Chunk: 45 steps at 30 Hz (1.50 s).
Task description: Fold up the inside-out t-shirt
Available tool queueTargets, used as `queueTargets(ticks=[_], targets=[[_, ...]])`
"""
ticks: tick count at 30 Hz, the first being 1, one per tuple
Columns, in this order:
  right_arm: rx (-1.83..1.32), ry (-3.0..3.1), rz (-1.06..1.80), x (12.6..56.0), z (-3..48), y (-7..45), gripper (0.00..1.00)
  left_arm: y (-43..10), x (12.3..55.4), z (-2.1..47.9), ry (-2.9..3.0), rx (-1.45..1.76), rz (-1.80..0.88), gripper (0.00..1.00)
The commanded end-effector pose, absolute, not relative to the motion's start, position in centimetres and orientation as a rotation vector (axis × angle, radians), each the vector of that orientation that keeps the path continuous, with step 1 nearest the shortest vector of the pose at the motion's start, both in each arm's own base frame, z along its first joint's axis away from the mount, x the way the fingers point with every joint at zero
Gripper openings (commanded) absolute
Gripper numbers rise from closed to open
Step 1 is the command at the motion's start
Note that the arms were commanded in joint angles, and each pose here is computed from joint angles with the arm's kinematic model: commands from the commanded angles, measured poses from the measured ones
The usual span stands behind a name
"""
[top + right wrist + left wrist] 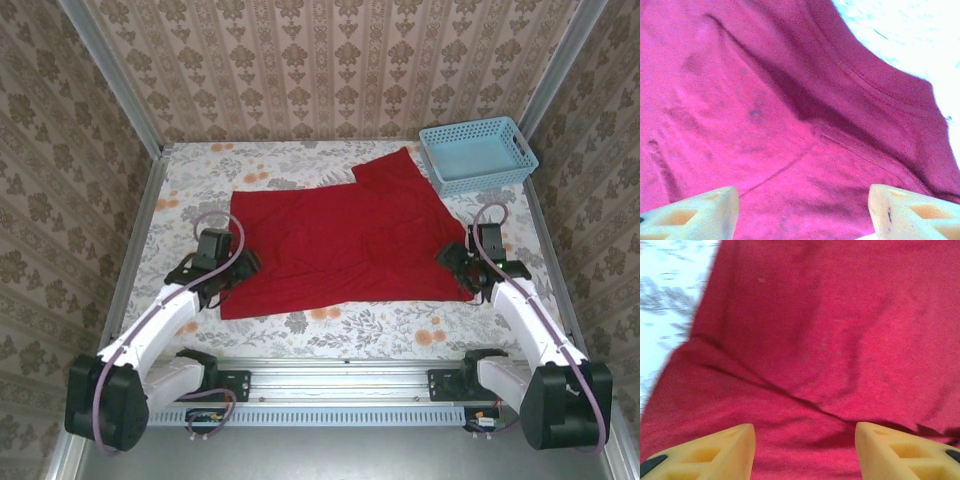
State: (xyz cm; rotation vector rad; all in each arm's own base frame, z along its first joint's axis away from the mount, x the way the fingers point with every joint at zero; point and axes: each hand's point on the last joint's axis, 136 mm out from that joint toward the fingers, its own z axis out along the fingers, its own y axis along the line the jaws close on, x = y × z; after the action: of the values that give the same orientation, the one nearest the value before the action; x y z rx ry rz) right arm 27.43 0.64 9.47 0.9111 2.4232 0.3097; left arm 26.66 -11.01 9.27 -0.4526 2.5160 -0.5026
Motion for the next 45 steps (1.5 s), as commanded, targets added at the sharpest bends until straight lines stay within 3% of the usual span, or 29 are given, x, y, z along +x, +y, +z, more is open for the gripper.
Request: queueTargets(ticks=[1,7,14,21,31,37,45], targets=[[0.847,2.467,0.289,28.9,9.0,1.5,0.72,-12.9,27.0,7.5,2.569,-0.452,-0.524,0.56],[0.827,2.569,0.235,29.7,5.8,3.7,0.74,-15.6,27.1,3.8,2.676,-0.433,-0.597,0.56],[0.867,2.647,0.244,27.3,2.1,5.9,0.76,-10.8,25.5,0.4,2.732,-0.617,-0.502,0.56],[0.842,2.642,0.18,24.4,2.4,7.6,0.78,-7.5,22.1,-0.1,2.76,-0.602,-0.316,0.57],[0.878,2.634,0.01,19.1,2.1,6.3,0.78,-6.8,19.1,1.0,2.69,-0.644,-0.341,0.59],[0.756,2.514,0.031,22.2,8.0,6.5,0.8,-7.2,23.1,6.5,2.586,-0.56,-0.353,0.61],[0.392,2.386,0.109,33.6,17.6,9.8,0.88,-3.6,33.2,12.9,2.465,-0.618,-0.207,0.68]])
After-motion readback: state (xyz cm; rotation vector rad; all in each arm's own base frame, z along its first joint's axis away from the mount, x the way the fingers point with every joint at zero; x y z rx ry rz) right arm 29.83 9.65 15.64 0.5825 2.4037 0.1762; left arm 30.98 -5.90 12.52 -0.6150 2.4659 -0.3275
